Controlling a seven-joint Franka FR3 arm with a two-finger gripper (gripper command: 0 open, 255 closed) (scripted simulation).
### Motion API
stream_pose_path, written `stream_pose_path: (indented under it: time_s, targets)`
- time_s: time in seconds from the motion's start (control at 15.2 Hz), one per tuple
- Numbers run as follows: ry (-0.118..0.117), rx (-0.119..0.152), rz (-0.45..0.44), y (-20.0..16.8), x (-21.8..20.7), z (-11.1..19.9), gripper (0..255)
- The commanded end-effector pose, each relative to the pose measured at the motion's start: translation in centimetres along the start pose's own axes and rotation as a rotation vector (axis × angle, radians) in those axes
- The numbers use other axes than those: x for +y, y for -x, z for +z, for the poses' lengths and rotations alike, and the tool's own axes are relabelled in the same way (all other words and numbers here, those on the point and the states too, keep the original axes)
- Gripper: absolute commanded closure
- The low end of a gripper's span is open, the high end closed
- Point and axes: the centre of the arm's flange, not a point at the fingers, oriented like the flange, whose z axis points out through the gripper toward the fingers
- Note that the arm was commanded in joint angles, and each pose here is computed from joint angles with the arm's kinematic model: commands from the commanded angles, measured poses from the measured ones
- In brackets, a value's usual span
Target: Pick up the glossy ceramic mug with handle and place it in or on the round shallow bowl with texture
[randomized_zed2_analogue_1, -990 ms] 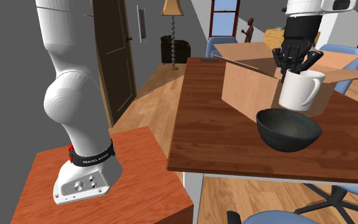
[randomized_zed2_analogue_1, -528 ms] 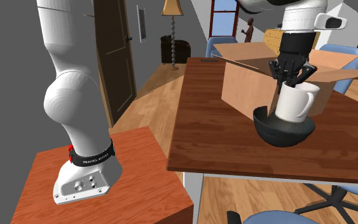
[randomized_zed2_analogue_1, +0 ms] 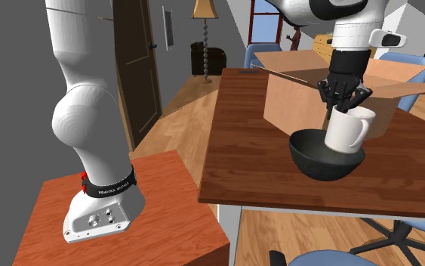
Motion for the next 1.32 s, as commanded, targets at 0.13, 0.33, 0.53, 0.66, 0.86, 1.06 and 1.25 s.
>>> stream_pose_path:
  time_s: [0.13, 0.33, 0.53, 0.66, 0.86, 1.06, 1.25]
  targets:
    - [0.000, 0.000, 0.000, 0.0, 0.0, 0.0, 255]
    - [0.000, 0.000, 0.000, 0.0, 0.0, 0.0, 0]
    - [0.000, 0.000, 0.000, 0.0, 0.0, 0.0, 0]
    - [0.000, 0.000, 0.000, 0.0, 0.0, -2.6, 0]
    - [0.000, 0.000, 0.000, 0.0, 0.0, -5.0, 0]
    - [0.000, 0.000, 0.000, 0.0, 0.0, -5.0, 0]
    - [0.000, 0.000, 0.000, 0.0, 0.0, -5.0, 0]
